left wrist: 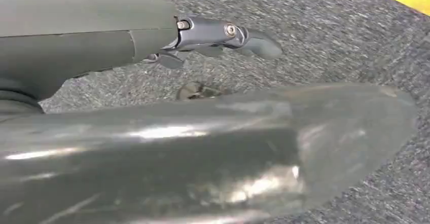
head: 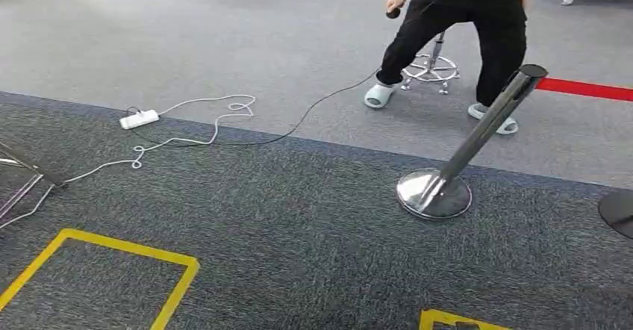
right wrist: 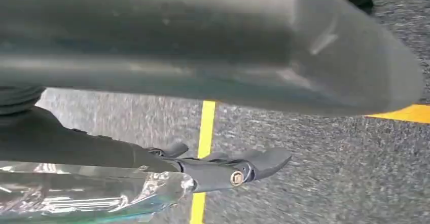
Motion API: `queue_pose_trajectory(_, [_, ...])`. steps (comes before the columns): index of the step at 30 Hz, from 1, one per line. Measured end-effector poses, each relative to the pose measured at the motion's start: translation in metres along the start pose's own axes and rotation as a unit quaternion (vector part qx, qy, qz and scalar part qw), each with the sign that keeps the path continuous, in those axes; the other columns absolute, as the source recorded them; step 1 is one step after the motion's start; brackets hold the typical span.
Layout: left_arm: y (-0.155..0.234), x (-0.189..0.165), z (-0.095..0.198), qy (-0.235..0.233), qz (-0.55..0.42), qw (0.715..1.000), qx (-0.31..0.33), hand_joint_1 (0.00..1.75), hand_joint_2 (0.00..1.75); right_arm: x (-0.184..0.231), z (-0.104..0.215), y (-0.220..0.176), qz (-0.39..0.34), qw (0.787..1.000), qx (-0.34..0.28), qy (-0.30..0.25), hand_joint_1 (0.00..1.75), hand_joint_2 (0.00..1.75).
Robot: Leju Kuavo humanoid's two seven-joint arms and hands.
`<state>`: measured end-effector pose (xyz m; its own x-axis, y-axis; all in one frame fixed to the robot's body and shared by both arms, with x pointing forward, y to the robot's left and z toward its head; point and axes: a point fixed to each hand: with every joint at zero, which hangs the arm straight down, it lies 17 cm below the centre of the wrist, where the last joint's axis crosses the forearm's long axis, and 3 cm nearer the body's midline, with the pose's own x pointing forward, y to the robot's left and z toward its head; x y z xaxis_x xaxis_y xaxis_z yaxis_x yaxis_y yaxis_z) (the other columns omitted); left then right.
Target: Take the parts from the cabinet and place them on the table.
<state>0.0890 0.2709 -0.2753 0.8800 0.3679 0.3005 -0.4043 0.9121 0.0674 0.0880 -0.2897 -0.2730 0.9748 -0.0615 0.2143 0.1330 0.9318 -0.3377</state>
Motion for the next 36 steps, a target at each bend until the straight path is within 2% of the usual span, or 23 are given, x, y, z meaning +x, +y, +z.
queue_pose_trajectory(18, [-0.005, -0.003, 0.001, 0.008, 0.001, 1.000, -0.003, 0.00, 0.00, 0.004, -0.002, -0.005, -0.013, 1.000, -0.009, 0.001, 0.00, 0.00])
queue_pose_trajectory(26, [-0.021, -0.005, 0.005, 0.000, -0.013, 1.000, -0.019, 0.00, 0.00, -0.007, -0.008, -0.028, -0.016, 0.999, -0.035, 0.017, 0.00, 0.00])
queue_pose_trajectory(36, [-0.028, -0.003, 0.006, -0.006, -0.019, 0.999, -0.026, 0.00, 0.00, -0.019, -0.009, -0.034, -0.017, 0.999, -0.041, 0.028, 0.00, 0.00])
